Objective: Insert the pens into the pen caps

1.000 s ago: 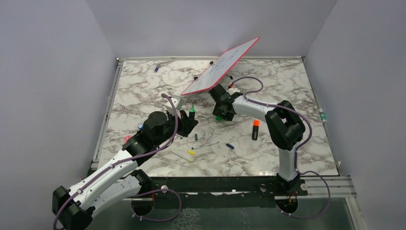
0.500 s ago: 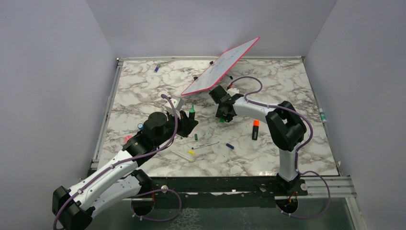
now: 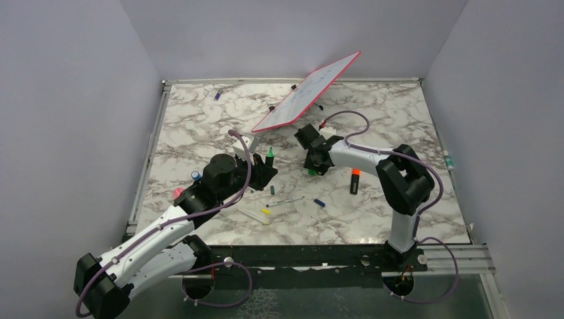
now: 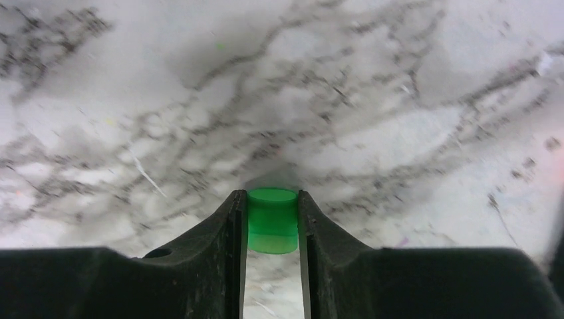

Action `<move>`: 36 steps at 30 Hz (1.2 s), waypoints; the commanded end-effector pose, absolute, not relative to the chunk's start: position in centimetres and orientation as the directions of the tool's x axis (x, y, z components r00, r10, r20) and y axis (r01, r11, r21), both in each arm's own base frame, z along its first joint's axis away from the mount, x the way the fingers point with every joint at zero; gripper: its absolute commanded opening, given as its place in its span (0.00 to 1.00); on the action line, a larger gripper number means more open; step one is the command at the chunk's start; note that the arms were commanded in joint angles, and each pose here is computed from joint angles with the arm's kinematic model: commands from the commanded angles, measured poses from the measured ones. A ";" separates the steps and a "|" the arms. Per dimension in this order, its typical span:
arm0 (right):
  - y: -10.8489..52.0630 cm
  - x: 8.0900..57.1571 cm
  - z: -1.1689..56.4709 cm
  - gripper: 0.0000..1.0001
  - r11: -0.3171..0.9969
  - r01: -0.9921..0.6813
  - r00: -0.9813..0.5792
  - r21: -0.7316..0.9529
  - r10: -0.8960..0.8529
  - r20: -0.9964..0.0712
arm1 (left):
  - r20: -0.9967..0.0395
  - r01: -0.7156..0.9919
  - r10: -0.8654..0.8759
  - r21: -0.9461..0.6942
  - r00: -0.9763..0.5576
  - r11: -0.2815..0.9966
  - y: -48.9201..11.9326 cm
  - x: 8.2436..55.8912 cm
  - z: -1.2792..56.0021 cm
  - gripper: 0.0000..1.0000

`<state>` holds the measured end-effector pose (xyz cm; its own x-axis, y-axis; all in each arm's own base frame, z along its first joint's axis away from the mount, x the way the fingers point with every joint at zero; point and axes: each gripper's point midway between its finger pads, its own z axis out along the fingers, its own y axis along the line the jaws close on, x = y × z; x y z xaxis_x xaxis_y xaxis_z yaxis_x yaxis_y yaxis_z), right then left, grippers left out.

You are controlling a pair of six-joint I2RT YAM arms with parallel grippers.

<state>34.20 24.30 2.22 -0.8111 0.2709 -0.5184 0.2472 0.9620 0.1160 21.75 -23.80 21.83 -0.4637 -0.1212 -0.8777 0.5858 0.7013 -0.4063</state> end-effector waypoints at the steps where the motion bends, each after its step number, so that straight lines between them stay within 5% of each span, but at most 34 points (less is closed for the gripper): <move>1: 22.8 31.7 3.5 0.28 0.959 0.257 -0.811 0.117 0.280 -0.513 | -0.878 0.630 -0.124 -0.424 -0.462 0.651 -24.9 21.4 22.5 0.00; 6: 21.2 30.0 7.6 0.29 0.939 0.267 -0.756 0.218 0.344 -0.557 | -0.883 0.759 -0.114 -0.452 -0.455 0.469 -27.5 18.8 24.3 0.00; 16: 17.5 26.5 16.2 0.31 0.886 0.212 -0.615 0.413 0.449 -0.648 | -0.862 0.807 -0.036 -0.487 -0.505 0.334 -32.8 16.7 23.4 0.00; 27: 17.2 23.6 26.8 0.32 0.778 -0.017 -0.510 0.628 0.533 -0.675 | -0.842 0.821 0.041 -0.512 -0.538 0.252 -38.1 16.8 22.4 0.00; 36: 19.6 22.3 28.4 0.32 0.685 -0.133 -0.560 0.716 0.544 -0.625 | -0.820 0.808 0.062 -0.543 -0.569 0.228 -39.0 16.5 22.2 0.00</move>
<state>22.98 17.78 27.39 -0.5219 0.5496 -0.6524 -0.0567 0.7407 0.6694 16.86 -38.09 20.27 -0.5816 0.0876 -0.8088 0.7926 0.2851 -0.5391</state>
